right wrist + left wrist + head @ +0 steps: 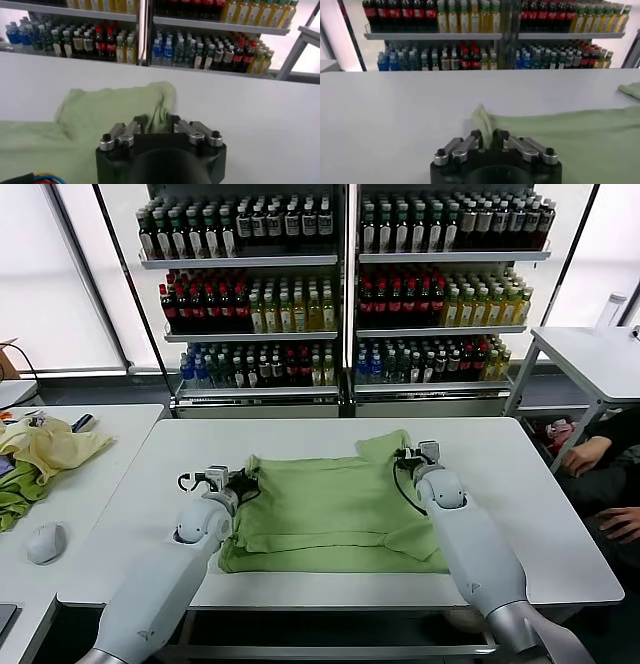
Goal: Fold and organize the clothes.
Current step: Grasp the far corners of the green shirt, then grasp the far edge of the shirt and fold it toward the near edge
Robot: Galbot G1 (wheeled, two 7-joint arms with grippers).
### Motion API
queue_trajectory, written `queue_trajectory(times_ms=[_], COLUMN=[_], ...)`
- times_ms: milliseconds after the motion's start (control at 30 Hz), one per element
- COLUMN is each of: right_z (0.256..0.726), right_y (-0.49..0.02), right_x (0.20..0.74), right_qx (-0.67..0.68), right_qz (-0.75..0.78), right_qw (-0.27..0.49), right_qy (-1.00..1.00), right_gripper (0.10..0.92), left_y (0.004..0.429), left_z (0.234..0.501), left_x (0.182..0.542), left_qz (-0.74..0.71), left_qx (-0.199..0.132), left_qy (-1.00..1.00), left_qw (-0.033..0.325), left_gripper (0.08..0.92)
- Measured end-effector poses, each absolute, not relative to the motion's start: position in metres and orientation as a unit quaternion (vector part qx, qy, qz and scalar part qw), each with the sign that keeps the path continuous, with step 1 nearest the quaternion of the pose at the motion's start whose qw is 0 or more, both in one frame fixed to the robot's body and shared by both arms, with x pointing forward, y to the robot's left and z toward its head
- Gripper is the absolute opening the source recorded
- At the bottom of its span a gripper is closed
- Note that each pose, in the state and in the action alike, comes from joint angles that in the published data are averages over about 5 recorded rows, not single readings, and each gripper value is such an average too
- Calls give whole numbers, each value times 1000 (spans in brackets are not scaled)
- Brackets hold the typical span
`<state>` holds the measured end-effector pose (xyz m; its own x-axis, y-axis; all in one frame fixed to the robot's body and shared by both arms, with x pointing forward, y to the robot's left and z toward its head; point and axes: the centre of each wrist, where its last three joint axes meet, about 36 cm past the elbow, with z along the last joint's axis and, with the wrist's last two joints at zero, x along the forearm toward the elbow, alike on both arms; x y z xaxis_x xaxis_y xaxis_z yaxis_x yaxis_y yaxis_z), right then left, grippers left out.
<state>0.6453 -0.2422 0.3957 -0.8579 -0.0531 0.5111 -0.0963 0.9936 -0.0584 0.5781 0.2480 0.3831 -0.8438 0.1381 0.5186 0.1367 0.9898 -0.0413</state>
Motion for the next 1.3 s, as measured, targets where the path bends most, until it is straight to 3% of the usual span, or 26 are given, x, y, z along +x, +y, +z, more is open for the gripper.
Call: queue_trajectory(times_ms=[167,933,1300], right_z=[398,443,449], right_y=[-244,-257,-259], right_x=[635,537,460], right_qx=[42,65,67], right_qz=[29,5,3], right_qw=[252,164,150], right_qy=[-966,-984,-986], right_gripper=[117,115,115], left_y=[250,261,265], left_z=[383,420,435], left_x=[569,501,454], left_qz=[11,29,15], left_qx=[-77,-121,-145], left_qy=[-962,-973,-971], left_qw=[262,196,188], left_gripper=[177,154,153])
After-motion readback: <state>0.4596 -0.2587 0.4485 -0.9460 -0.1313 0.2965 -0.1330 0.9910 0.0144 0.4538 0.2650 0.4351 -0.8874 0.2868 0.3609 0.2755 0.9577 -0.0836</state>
